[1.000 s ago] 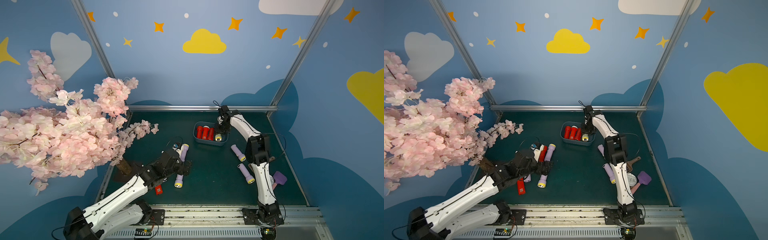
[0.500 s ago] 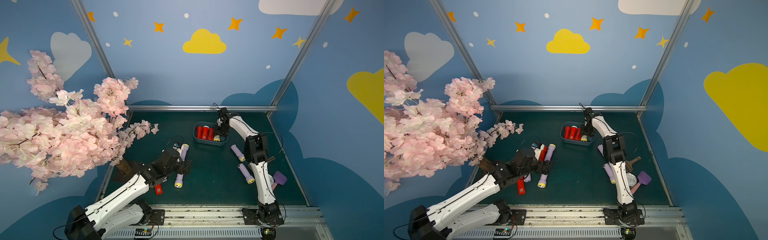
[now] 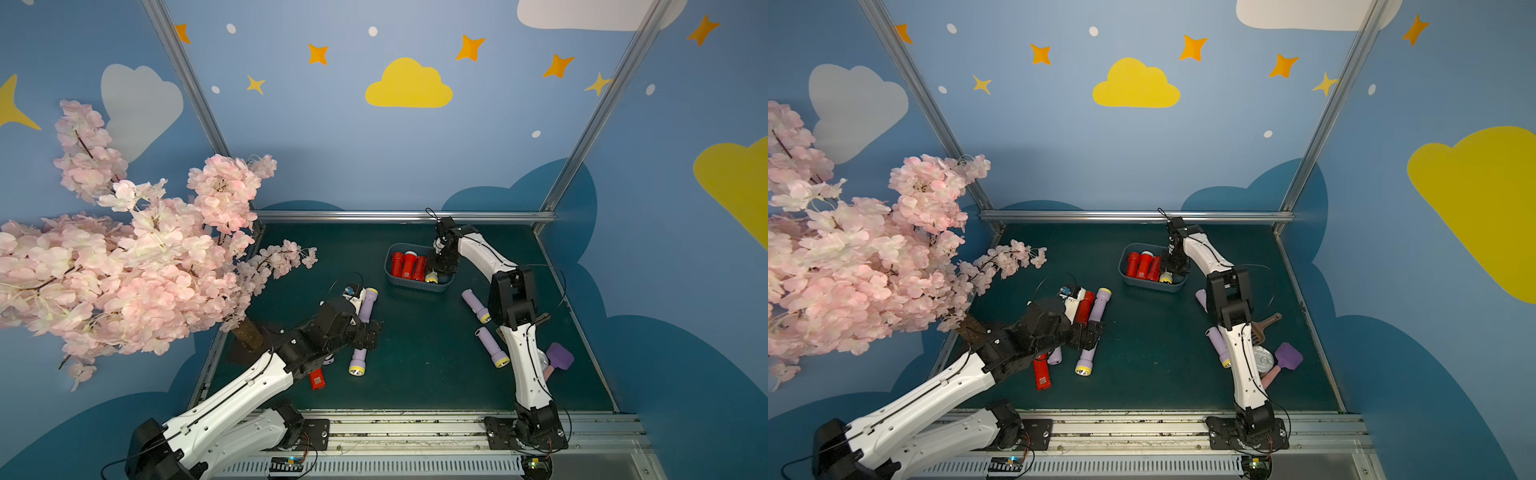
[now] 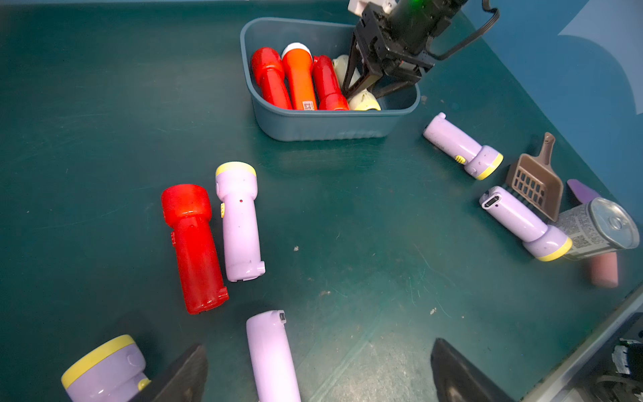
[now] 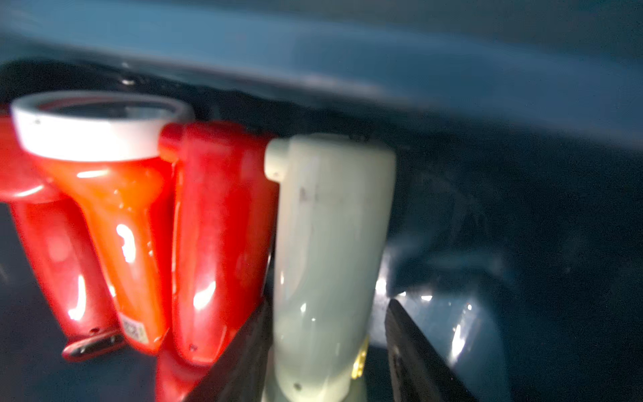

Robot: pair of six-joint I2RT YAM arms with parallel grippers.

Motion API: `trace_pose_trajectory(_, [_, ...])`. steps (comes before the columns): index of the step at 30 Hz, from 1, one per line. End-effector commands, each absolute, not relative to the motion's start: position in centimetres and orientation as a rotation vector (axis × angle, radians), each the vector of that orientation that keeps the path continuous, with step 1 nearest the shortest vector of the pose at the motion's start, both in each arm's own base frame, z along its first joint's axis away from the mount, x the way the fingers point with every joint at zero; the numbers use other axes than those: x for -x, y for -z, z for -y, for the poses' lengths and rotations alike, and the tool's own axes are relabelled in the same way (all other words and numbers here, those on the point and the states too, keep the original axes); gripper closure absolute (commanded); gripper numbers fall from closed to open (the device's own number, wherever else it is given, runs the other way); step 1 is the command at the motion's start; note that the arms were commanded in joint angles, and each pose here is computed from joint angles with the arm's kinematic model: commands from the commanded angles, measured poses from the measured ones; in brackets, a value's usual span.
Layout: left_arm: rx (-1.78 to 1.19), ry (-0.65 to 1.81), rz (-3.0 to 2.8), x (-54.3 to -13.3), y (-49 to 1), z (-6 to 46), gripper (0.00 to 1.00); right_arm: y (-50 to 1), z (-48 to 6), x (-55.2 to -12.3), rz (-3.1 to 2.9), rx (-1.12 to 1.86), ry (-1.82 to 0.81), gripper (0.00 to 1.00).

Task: Put the flashlights into the storage boxes
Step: Place the flashlight at the storage box.

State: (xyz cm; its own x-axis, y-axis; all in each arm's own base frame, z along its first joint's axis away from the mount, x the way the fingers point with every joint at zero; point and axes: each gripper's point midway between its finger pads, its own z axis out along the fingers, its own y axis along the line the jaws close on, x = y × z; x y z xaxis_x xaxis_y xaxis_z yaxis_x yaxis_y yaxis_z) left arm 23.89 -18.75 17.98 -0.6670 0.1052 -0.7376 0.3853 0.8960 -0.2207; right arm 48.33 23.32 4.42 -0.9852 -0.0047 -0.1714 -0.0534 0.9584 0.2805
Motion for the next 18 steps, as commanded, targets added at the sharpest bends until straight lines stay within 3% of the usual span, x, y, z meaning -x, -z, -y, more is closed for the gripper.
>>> trace_pose_trajectory(1, [-0.334, 0.493, -2.260, -23.7, -19.2, 18.6, 0.01, -9.9, -23.9, -48.3, -2.831, 0.091, -0.458, 0.45])
trace_pose_trajectory(9, [-0.357, 0.591, -2.258, -22.6, -19.7, 19.4, 0.01, -15.0, -22.8, -46.3, -2.761, 0.129, -0.432, 0.45])
trace_pose_trajectory(18, [-0.391, 0.730, -2.260, -21.7, -20.4, 21.7, 0.01, -15.8, -19.4, -39.4, -2.775, 0.152, -0.354, 0.45])
